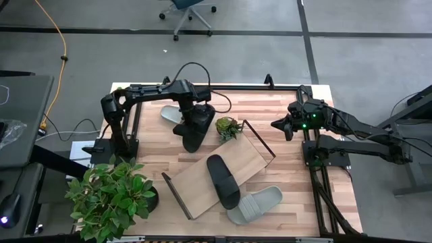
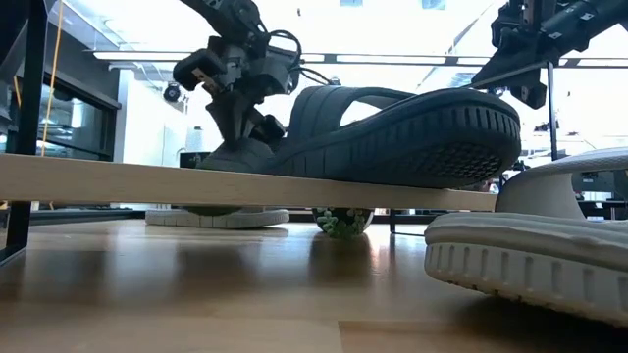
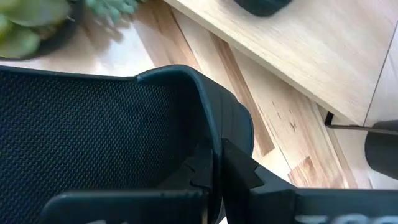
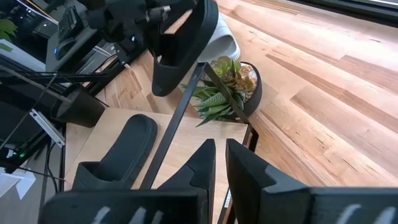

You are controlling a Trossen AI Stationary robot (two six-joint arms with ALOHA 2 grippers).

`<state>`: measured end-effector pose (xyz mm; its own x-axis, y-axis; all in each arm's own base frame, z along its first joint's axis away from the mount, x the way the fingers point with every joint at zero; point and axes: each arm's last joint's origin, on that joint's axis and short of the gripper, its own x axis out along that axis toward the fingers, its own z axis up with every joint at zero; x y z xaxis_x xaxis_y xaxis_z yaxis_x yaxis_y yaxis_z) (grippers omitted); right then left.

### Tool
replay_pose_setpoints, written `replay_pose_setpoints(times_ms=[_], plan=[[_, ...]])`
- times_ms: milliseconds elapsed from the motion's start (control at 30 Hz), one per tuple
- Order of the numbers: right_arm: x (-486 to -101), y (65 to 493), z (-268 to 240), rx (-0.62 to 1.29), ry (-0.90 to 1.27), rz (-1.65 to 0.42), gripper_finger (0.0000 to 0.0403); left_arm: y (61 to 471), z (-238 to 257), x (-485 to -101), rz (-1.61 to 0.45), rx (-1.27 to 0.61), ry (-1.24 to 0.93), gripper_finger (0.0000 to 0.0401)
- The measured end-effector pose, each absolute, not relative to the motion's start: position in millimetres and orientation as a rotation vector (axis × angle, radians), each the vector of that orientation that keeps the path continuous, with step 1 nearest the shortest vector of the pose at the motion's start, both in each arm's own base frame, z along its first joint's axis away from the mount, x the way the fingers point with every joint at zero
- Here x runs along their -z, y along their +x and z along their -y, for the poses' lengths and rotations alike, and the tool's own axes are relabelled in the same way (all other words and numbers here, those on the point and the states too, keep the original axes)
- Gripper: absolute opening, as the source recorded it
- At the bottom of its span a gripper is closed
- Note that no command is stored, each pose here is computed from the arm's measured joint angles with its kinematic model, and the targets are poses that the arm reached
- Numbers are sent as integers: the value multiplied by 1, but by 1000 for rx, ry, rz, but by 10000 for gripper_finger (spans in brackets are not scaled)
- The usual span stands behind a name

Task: Pick and place slides into the shelf
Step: Put the black slipper on the shelf

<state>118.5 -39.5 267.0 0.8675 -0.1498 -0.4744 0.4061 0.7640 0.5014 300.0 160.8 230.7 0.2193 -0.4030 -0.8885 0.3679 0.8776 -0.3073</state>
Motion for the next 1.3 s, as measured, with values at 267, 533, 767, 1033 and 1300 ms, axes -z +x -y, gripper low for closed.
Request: replay_pose_setpoints(times_ms=[267, 533, 767, 1033, 1300], plan=[[-267, 118, 39, 313, 634, -431, 29, 305, -167, -262, -1205, 490, -22, 3], [-267, 118, 39, 313, 635, -433, 29, 300, -171, -290, -1218, 447, -76, 2], [-267, 118, 39, 313, 635, -433, 29, 298, -170, -310, -1220, 412, -115, 4], [-267, 119, 39, 305, 640, -432, 29, 284, -161, -337, -1183, 325, -166, 4], [-269, 120, 40, 296, 632, -408, 29, 265, -150, -363, -1160, 171, -209, 5]])
